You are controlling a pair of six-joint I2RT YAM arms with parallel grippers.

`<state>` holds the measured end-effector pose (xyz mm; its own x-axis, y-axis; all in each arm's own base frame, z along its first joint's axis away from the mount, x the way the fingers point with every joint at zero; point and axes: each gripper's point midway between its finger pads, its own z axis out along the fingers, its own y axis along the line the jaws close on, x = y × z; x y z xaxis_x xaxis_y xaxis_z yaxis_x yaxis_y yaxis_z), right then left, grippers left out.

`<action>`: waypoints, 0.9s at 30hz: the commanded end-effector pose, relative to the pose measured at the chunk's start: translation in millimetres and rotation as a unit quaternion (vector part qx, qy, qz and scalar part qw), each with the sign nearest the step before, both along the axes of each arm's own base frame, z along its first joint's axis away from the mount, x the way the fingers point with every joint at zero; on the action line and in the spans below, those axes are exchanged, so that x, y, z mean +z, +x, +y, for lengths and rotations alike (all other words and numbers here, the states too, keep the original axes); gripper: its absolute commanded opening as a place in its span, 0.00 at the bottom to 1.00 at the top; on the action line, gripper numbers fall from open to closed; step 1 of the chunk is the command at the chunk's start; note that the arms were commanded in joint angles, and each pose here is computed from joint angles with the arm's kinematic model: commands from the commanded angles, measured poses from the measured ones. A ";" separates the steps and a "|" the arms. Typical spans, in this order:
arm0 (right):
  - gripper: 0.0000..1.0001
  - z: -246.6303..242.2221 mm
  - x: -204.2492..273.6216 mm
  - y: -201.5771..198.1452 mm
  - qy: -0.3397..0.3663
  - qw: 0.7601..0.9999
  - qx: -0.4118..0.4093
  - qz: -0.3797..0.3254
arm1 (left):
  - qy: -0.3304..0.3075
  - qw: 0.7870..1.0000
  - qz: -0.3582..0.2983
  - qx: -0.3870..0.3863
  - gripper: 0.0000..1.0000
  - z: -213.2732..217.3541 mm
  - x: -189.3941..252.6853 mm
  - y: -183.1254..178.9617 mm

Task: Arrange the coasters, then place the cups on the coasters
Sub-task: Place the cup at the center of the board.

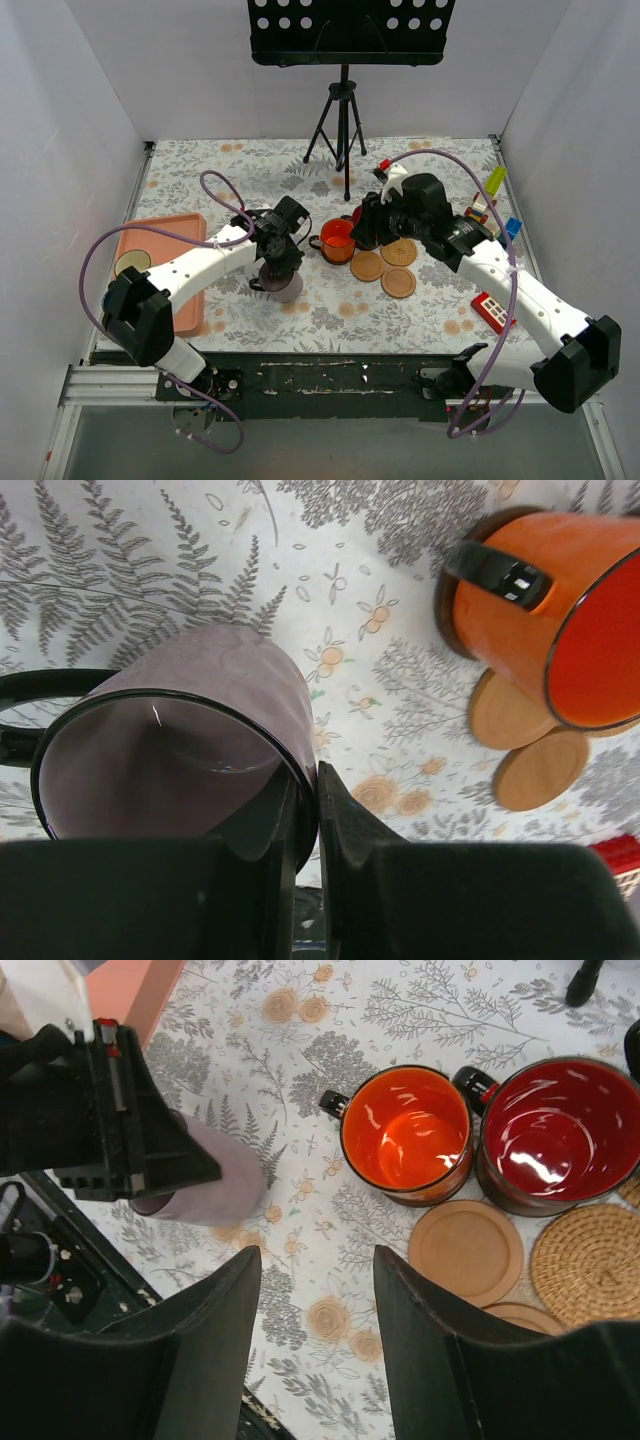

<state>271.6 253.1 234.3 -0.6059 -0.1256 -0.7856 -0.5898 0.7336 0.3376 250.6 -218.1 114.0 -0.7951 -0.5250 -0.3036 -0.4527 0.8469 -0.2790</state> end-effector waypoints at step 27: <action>0.57 23.0 12.4 -9.7 0.069 0.997 -0.019 -0.033 | 0.050 0.999 -0.014 -0.014 0.42 -29.1 -8.8 12.0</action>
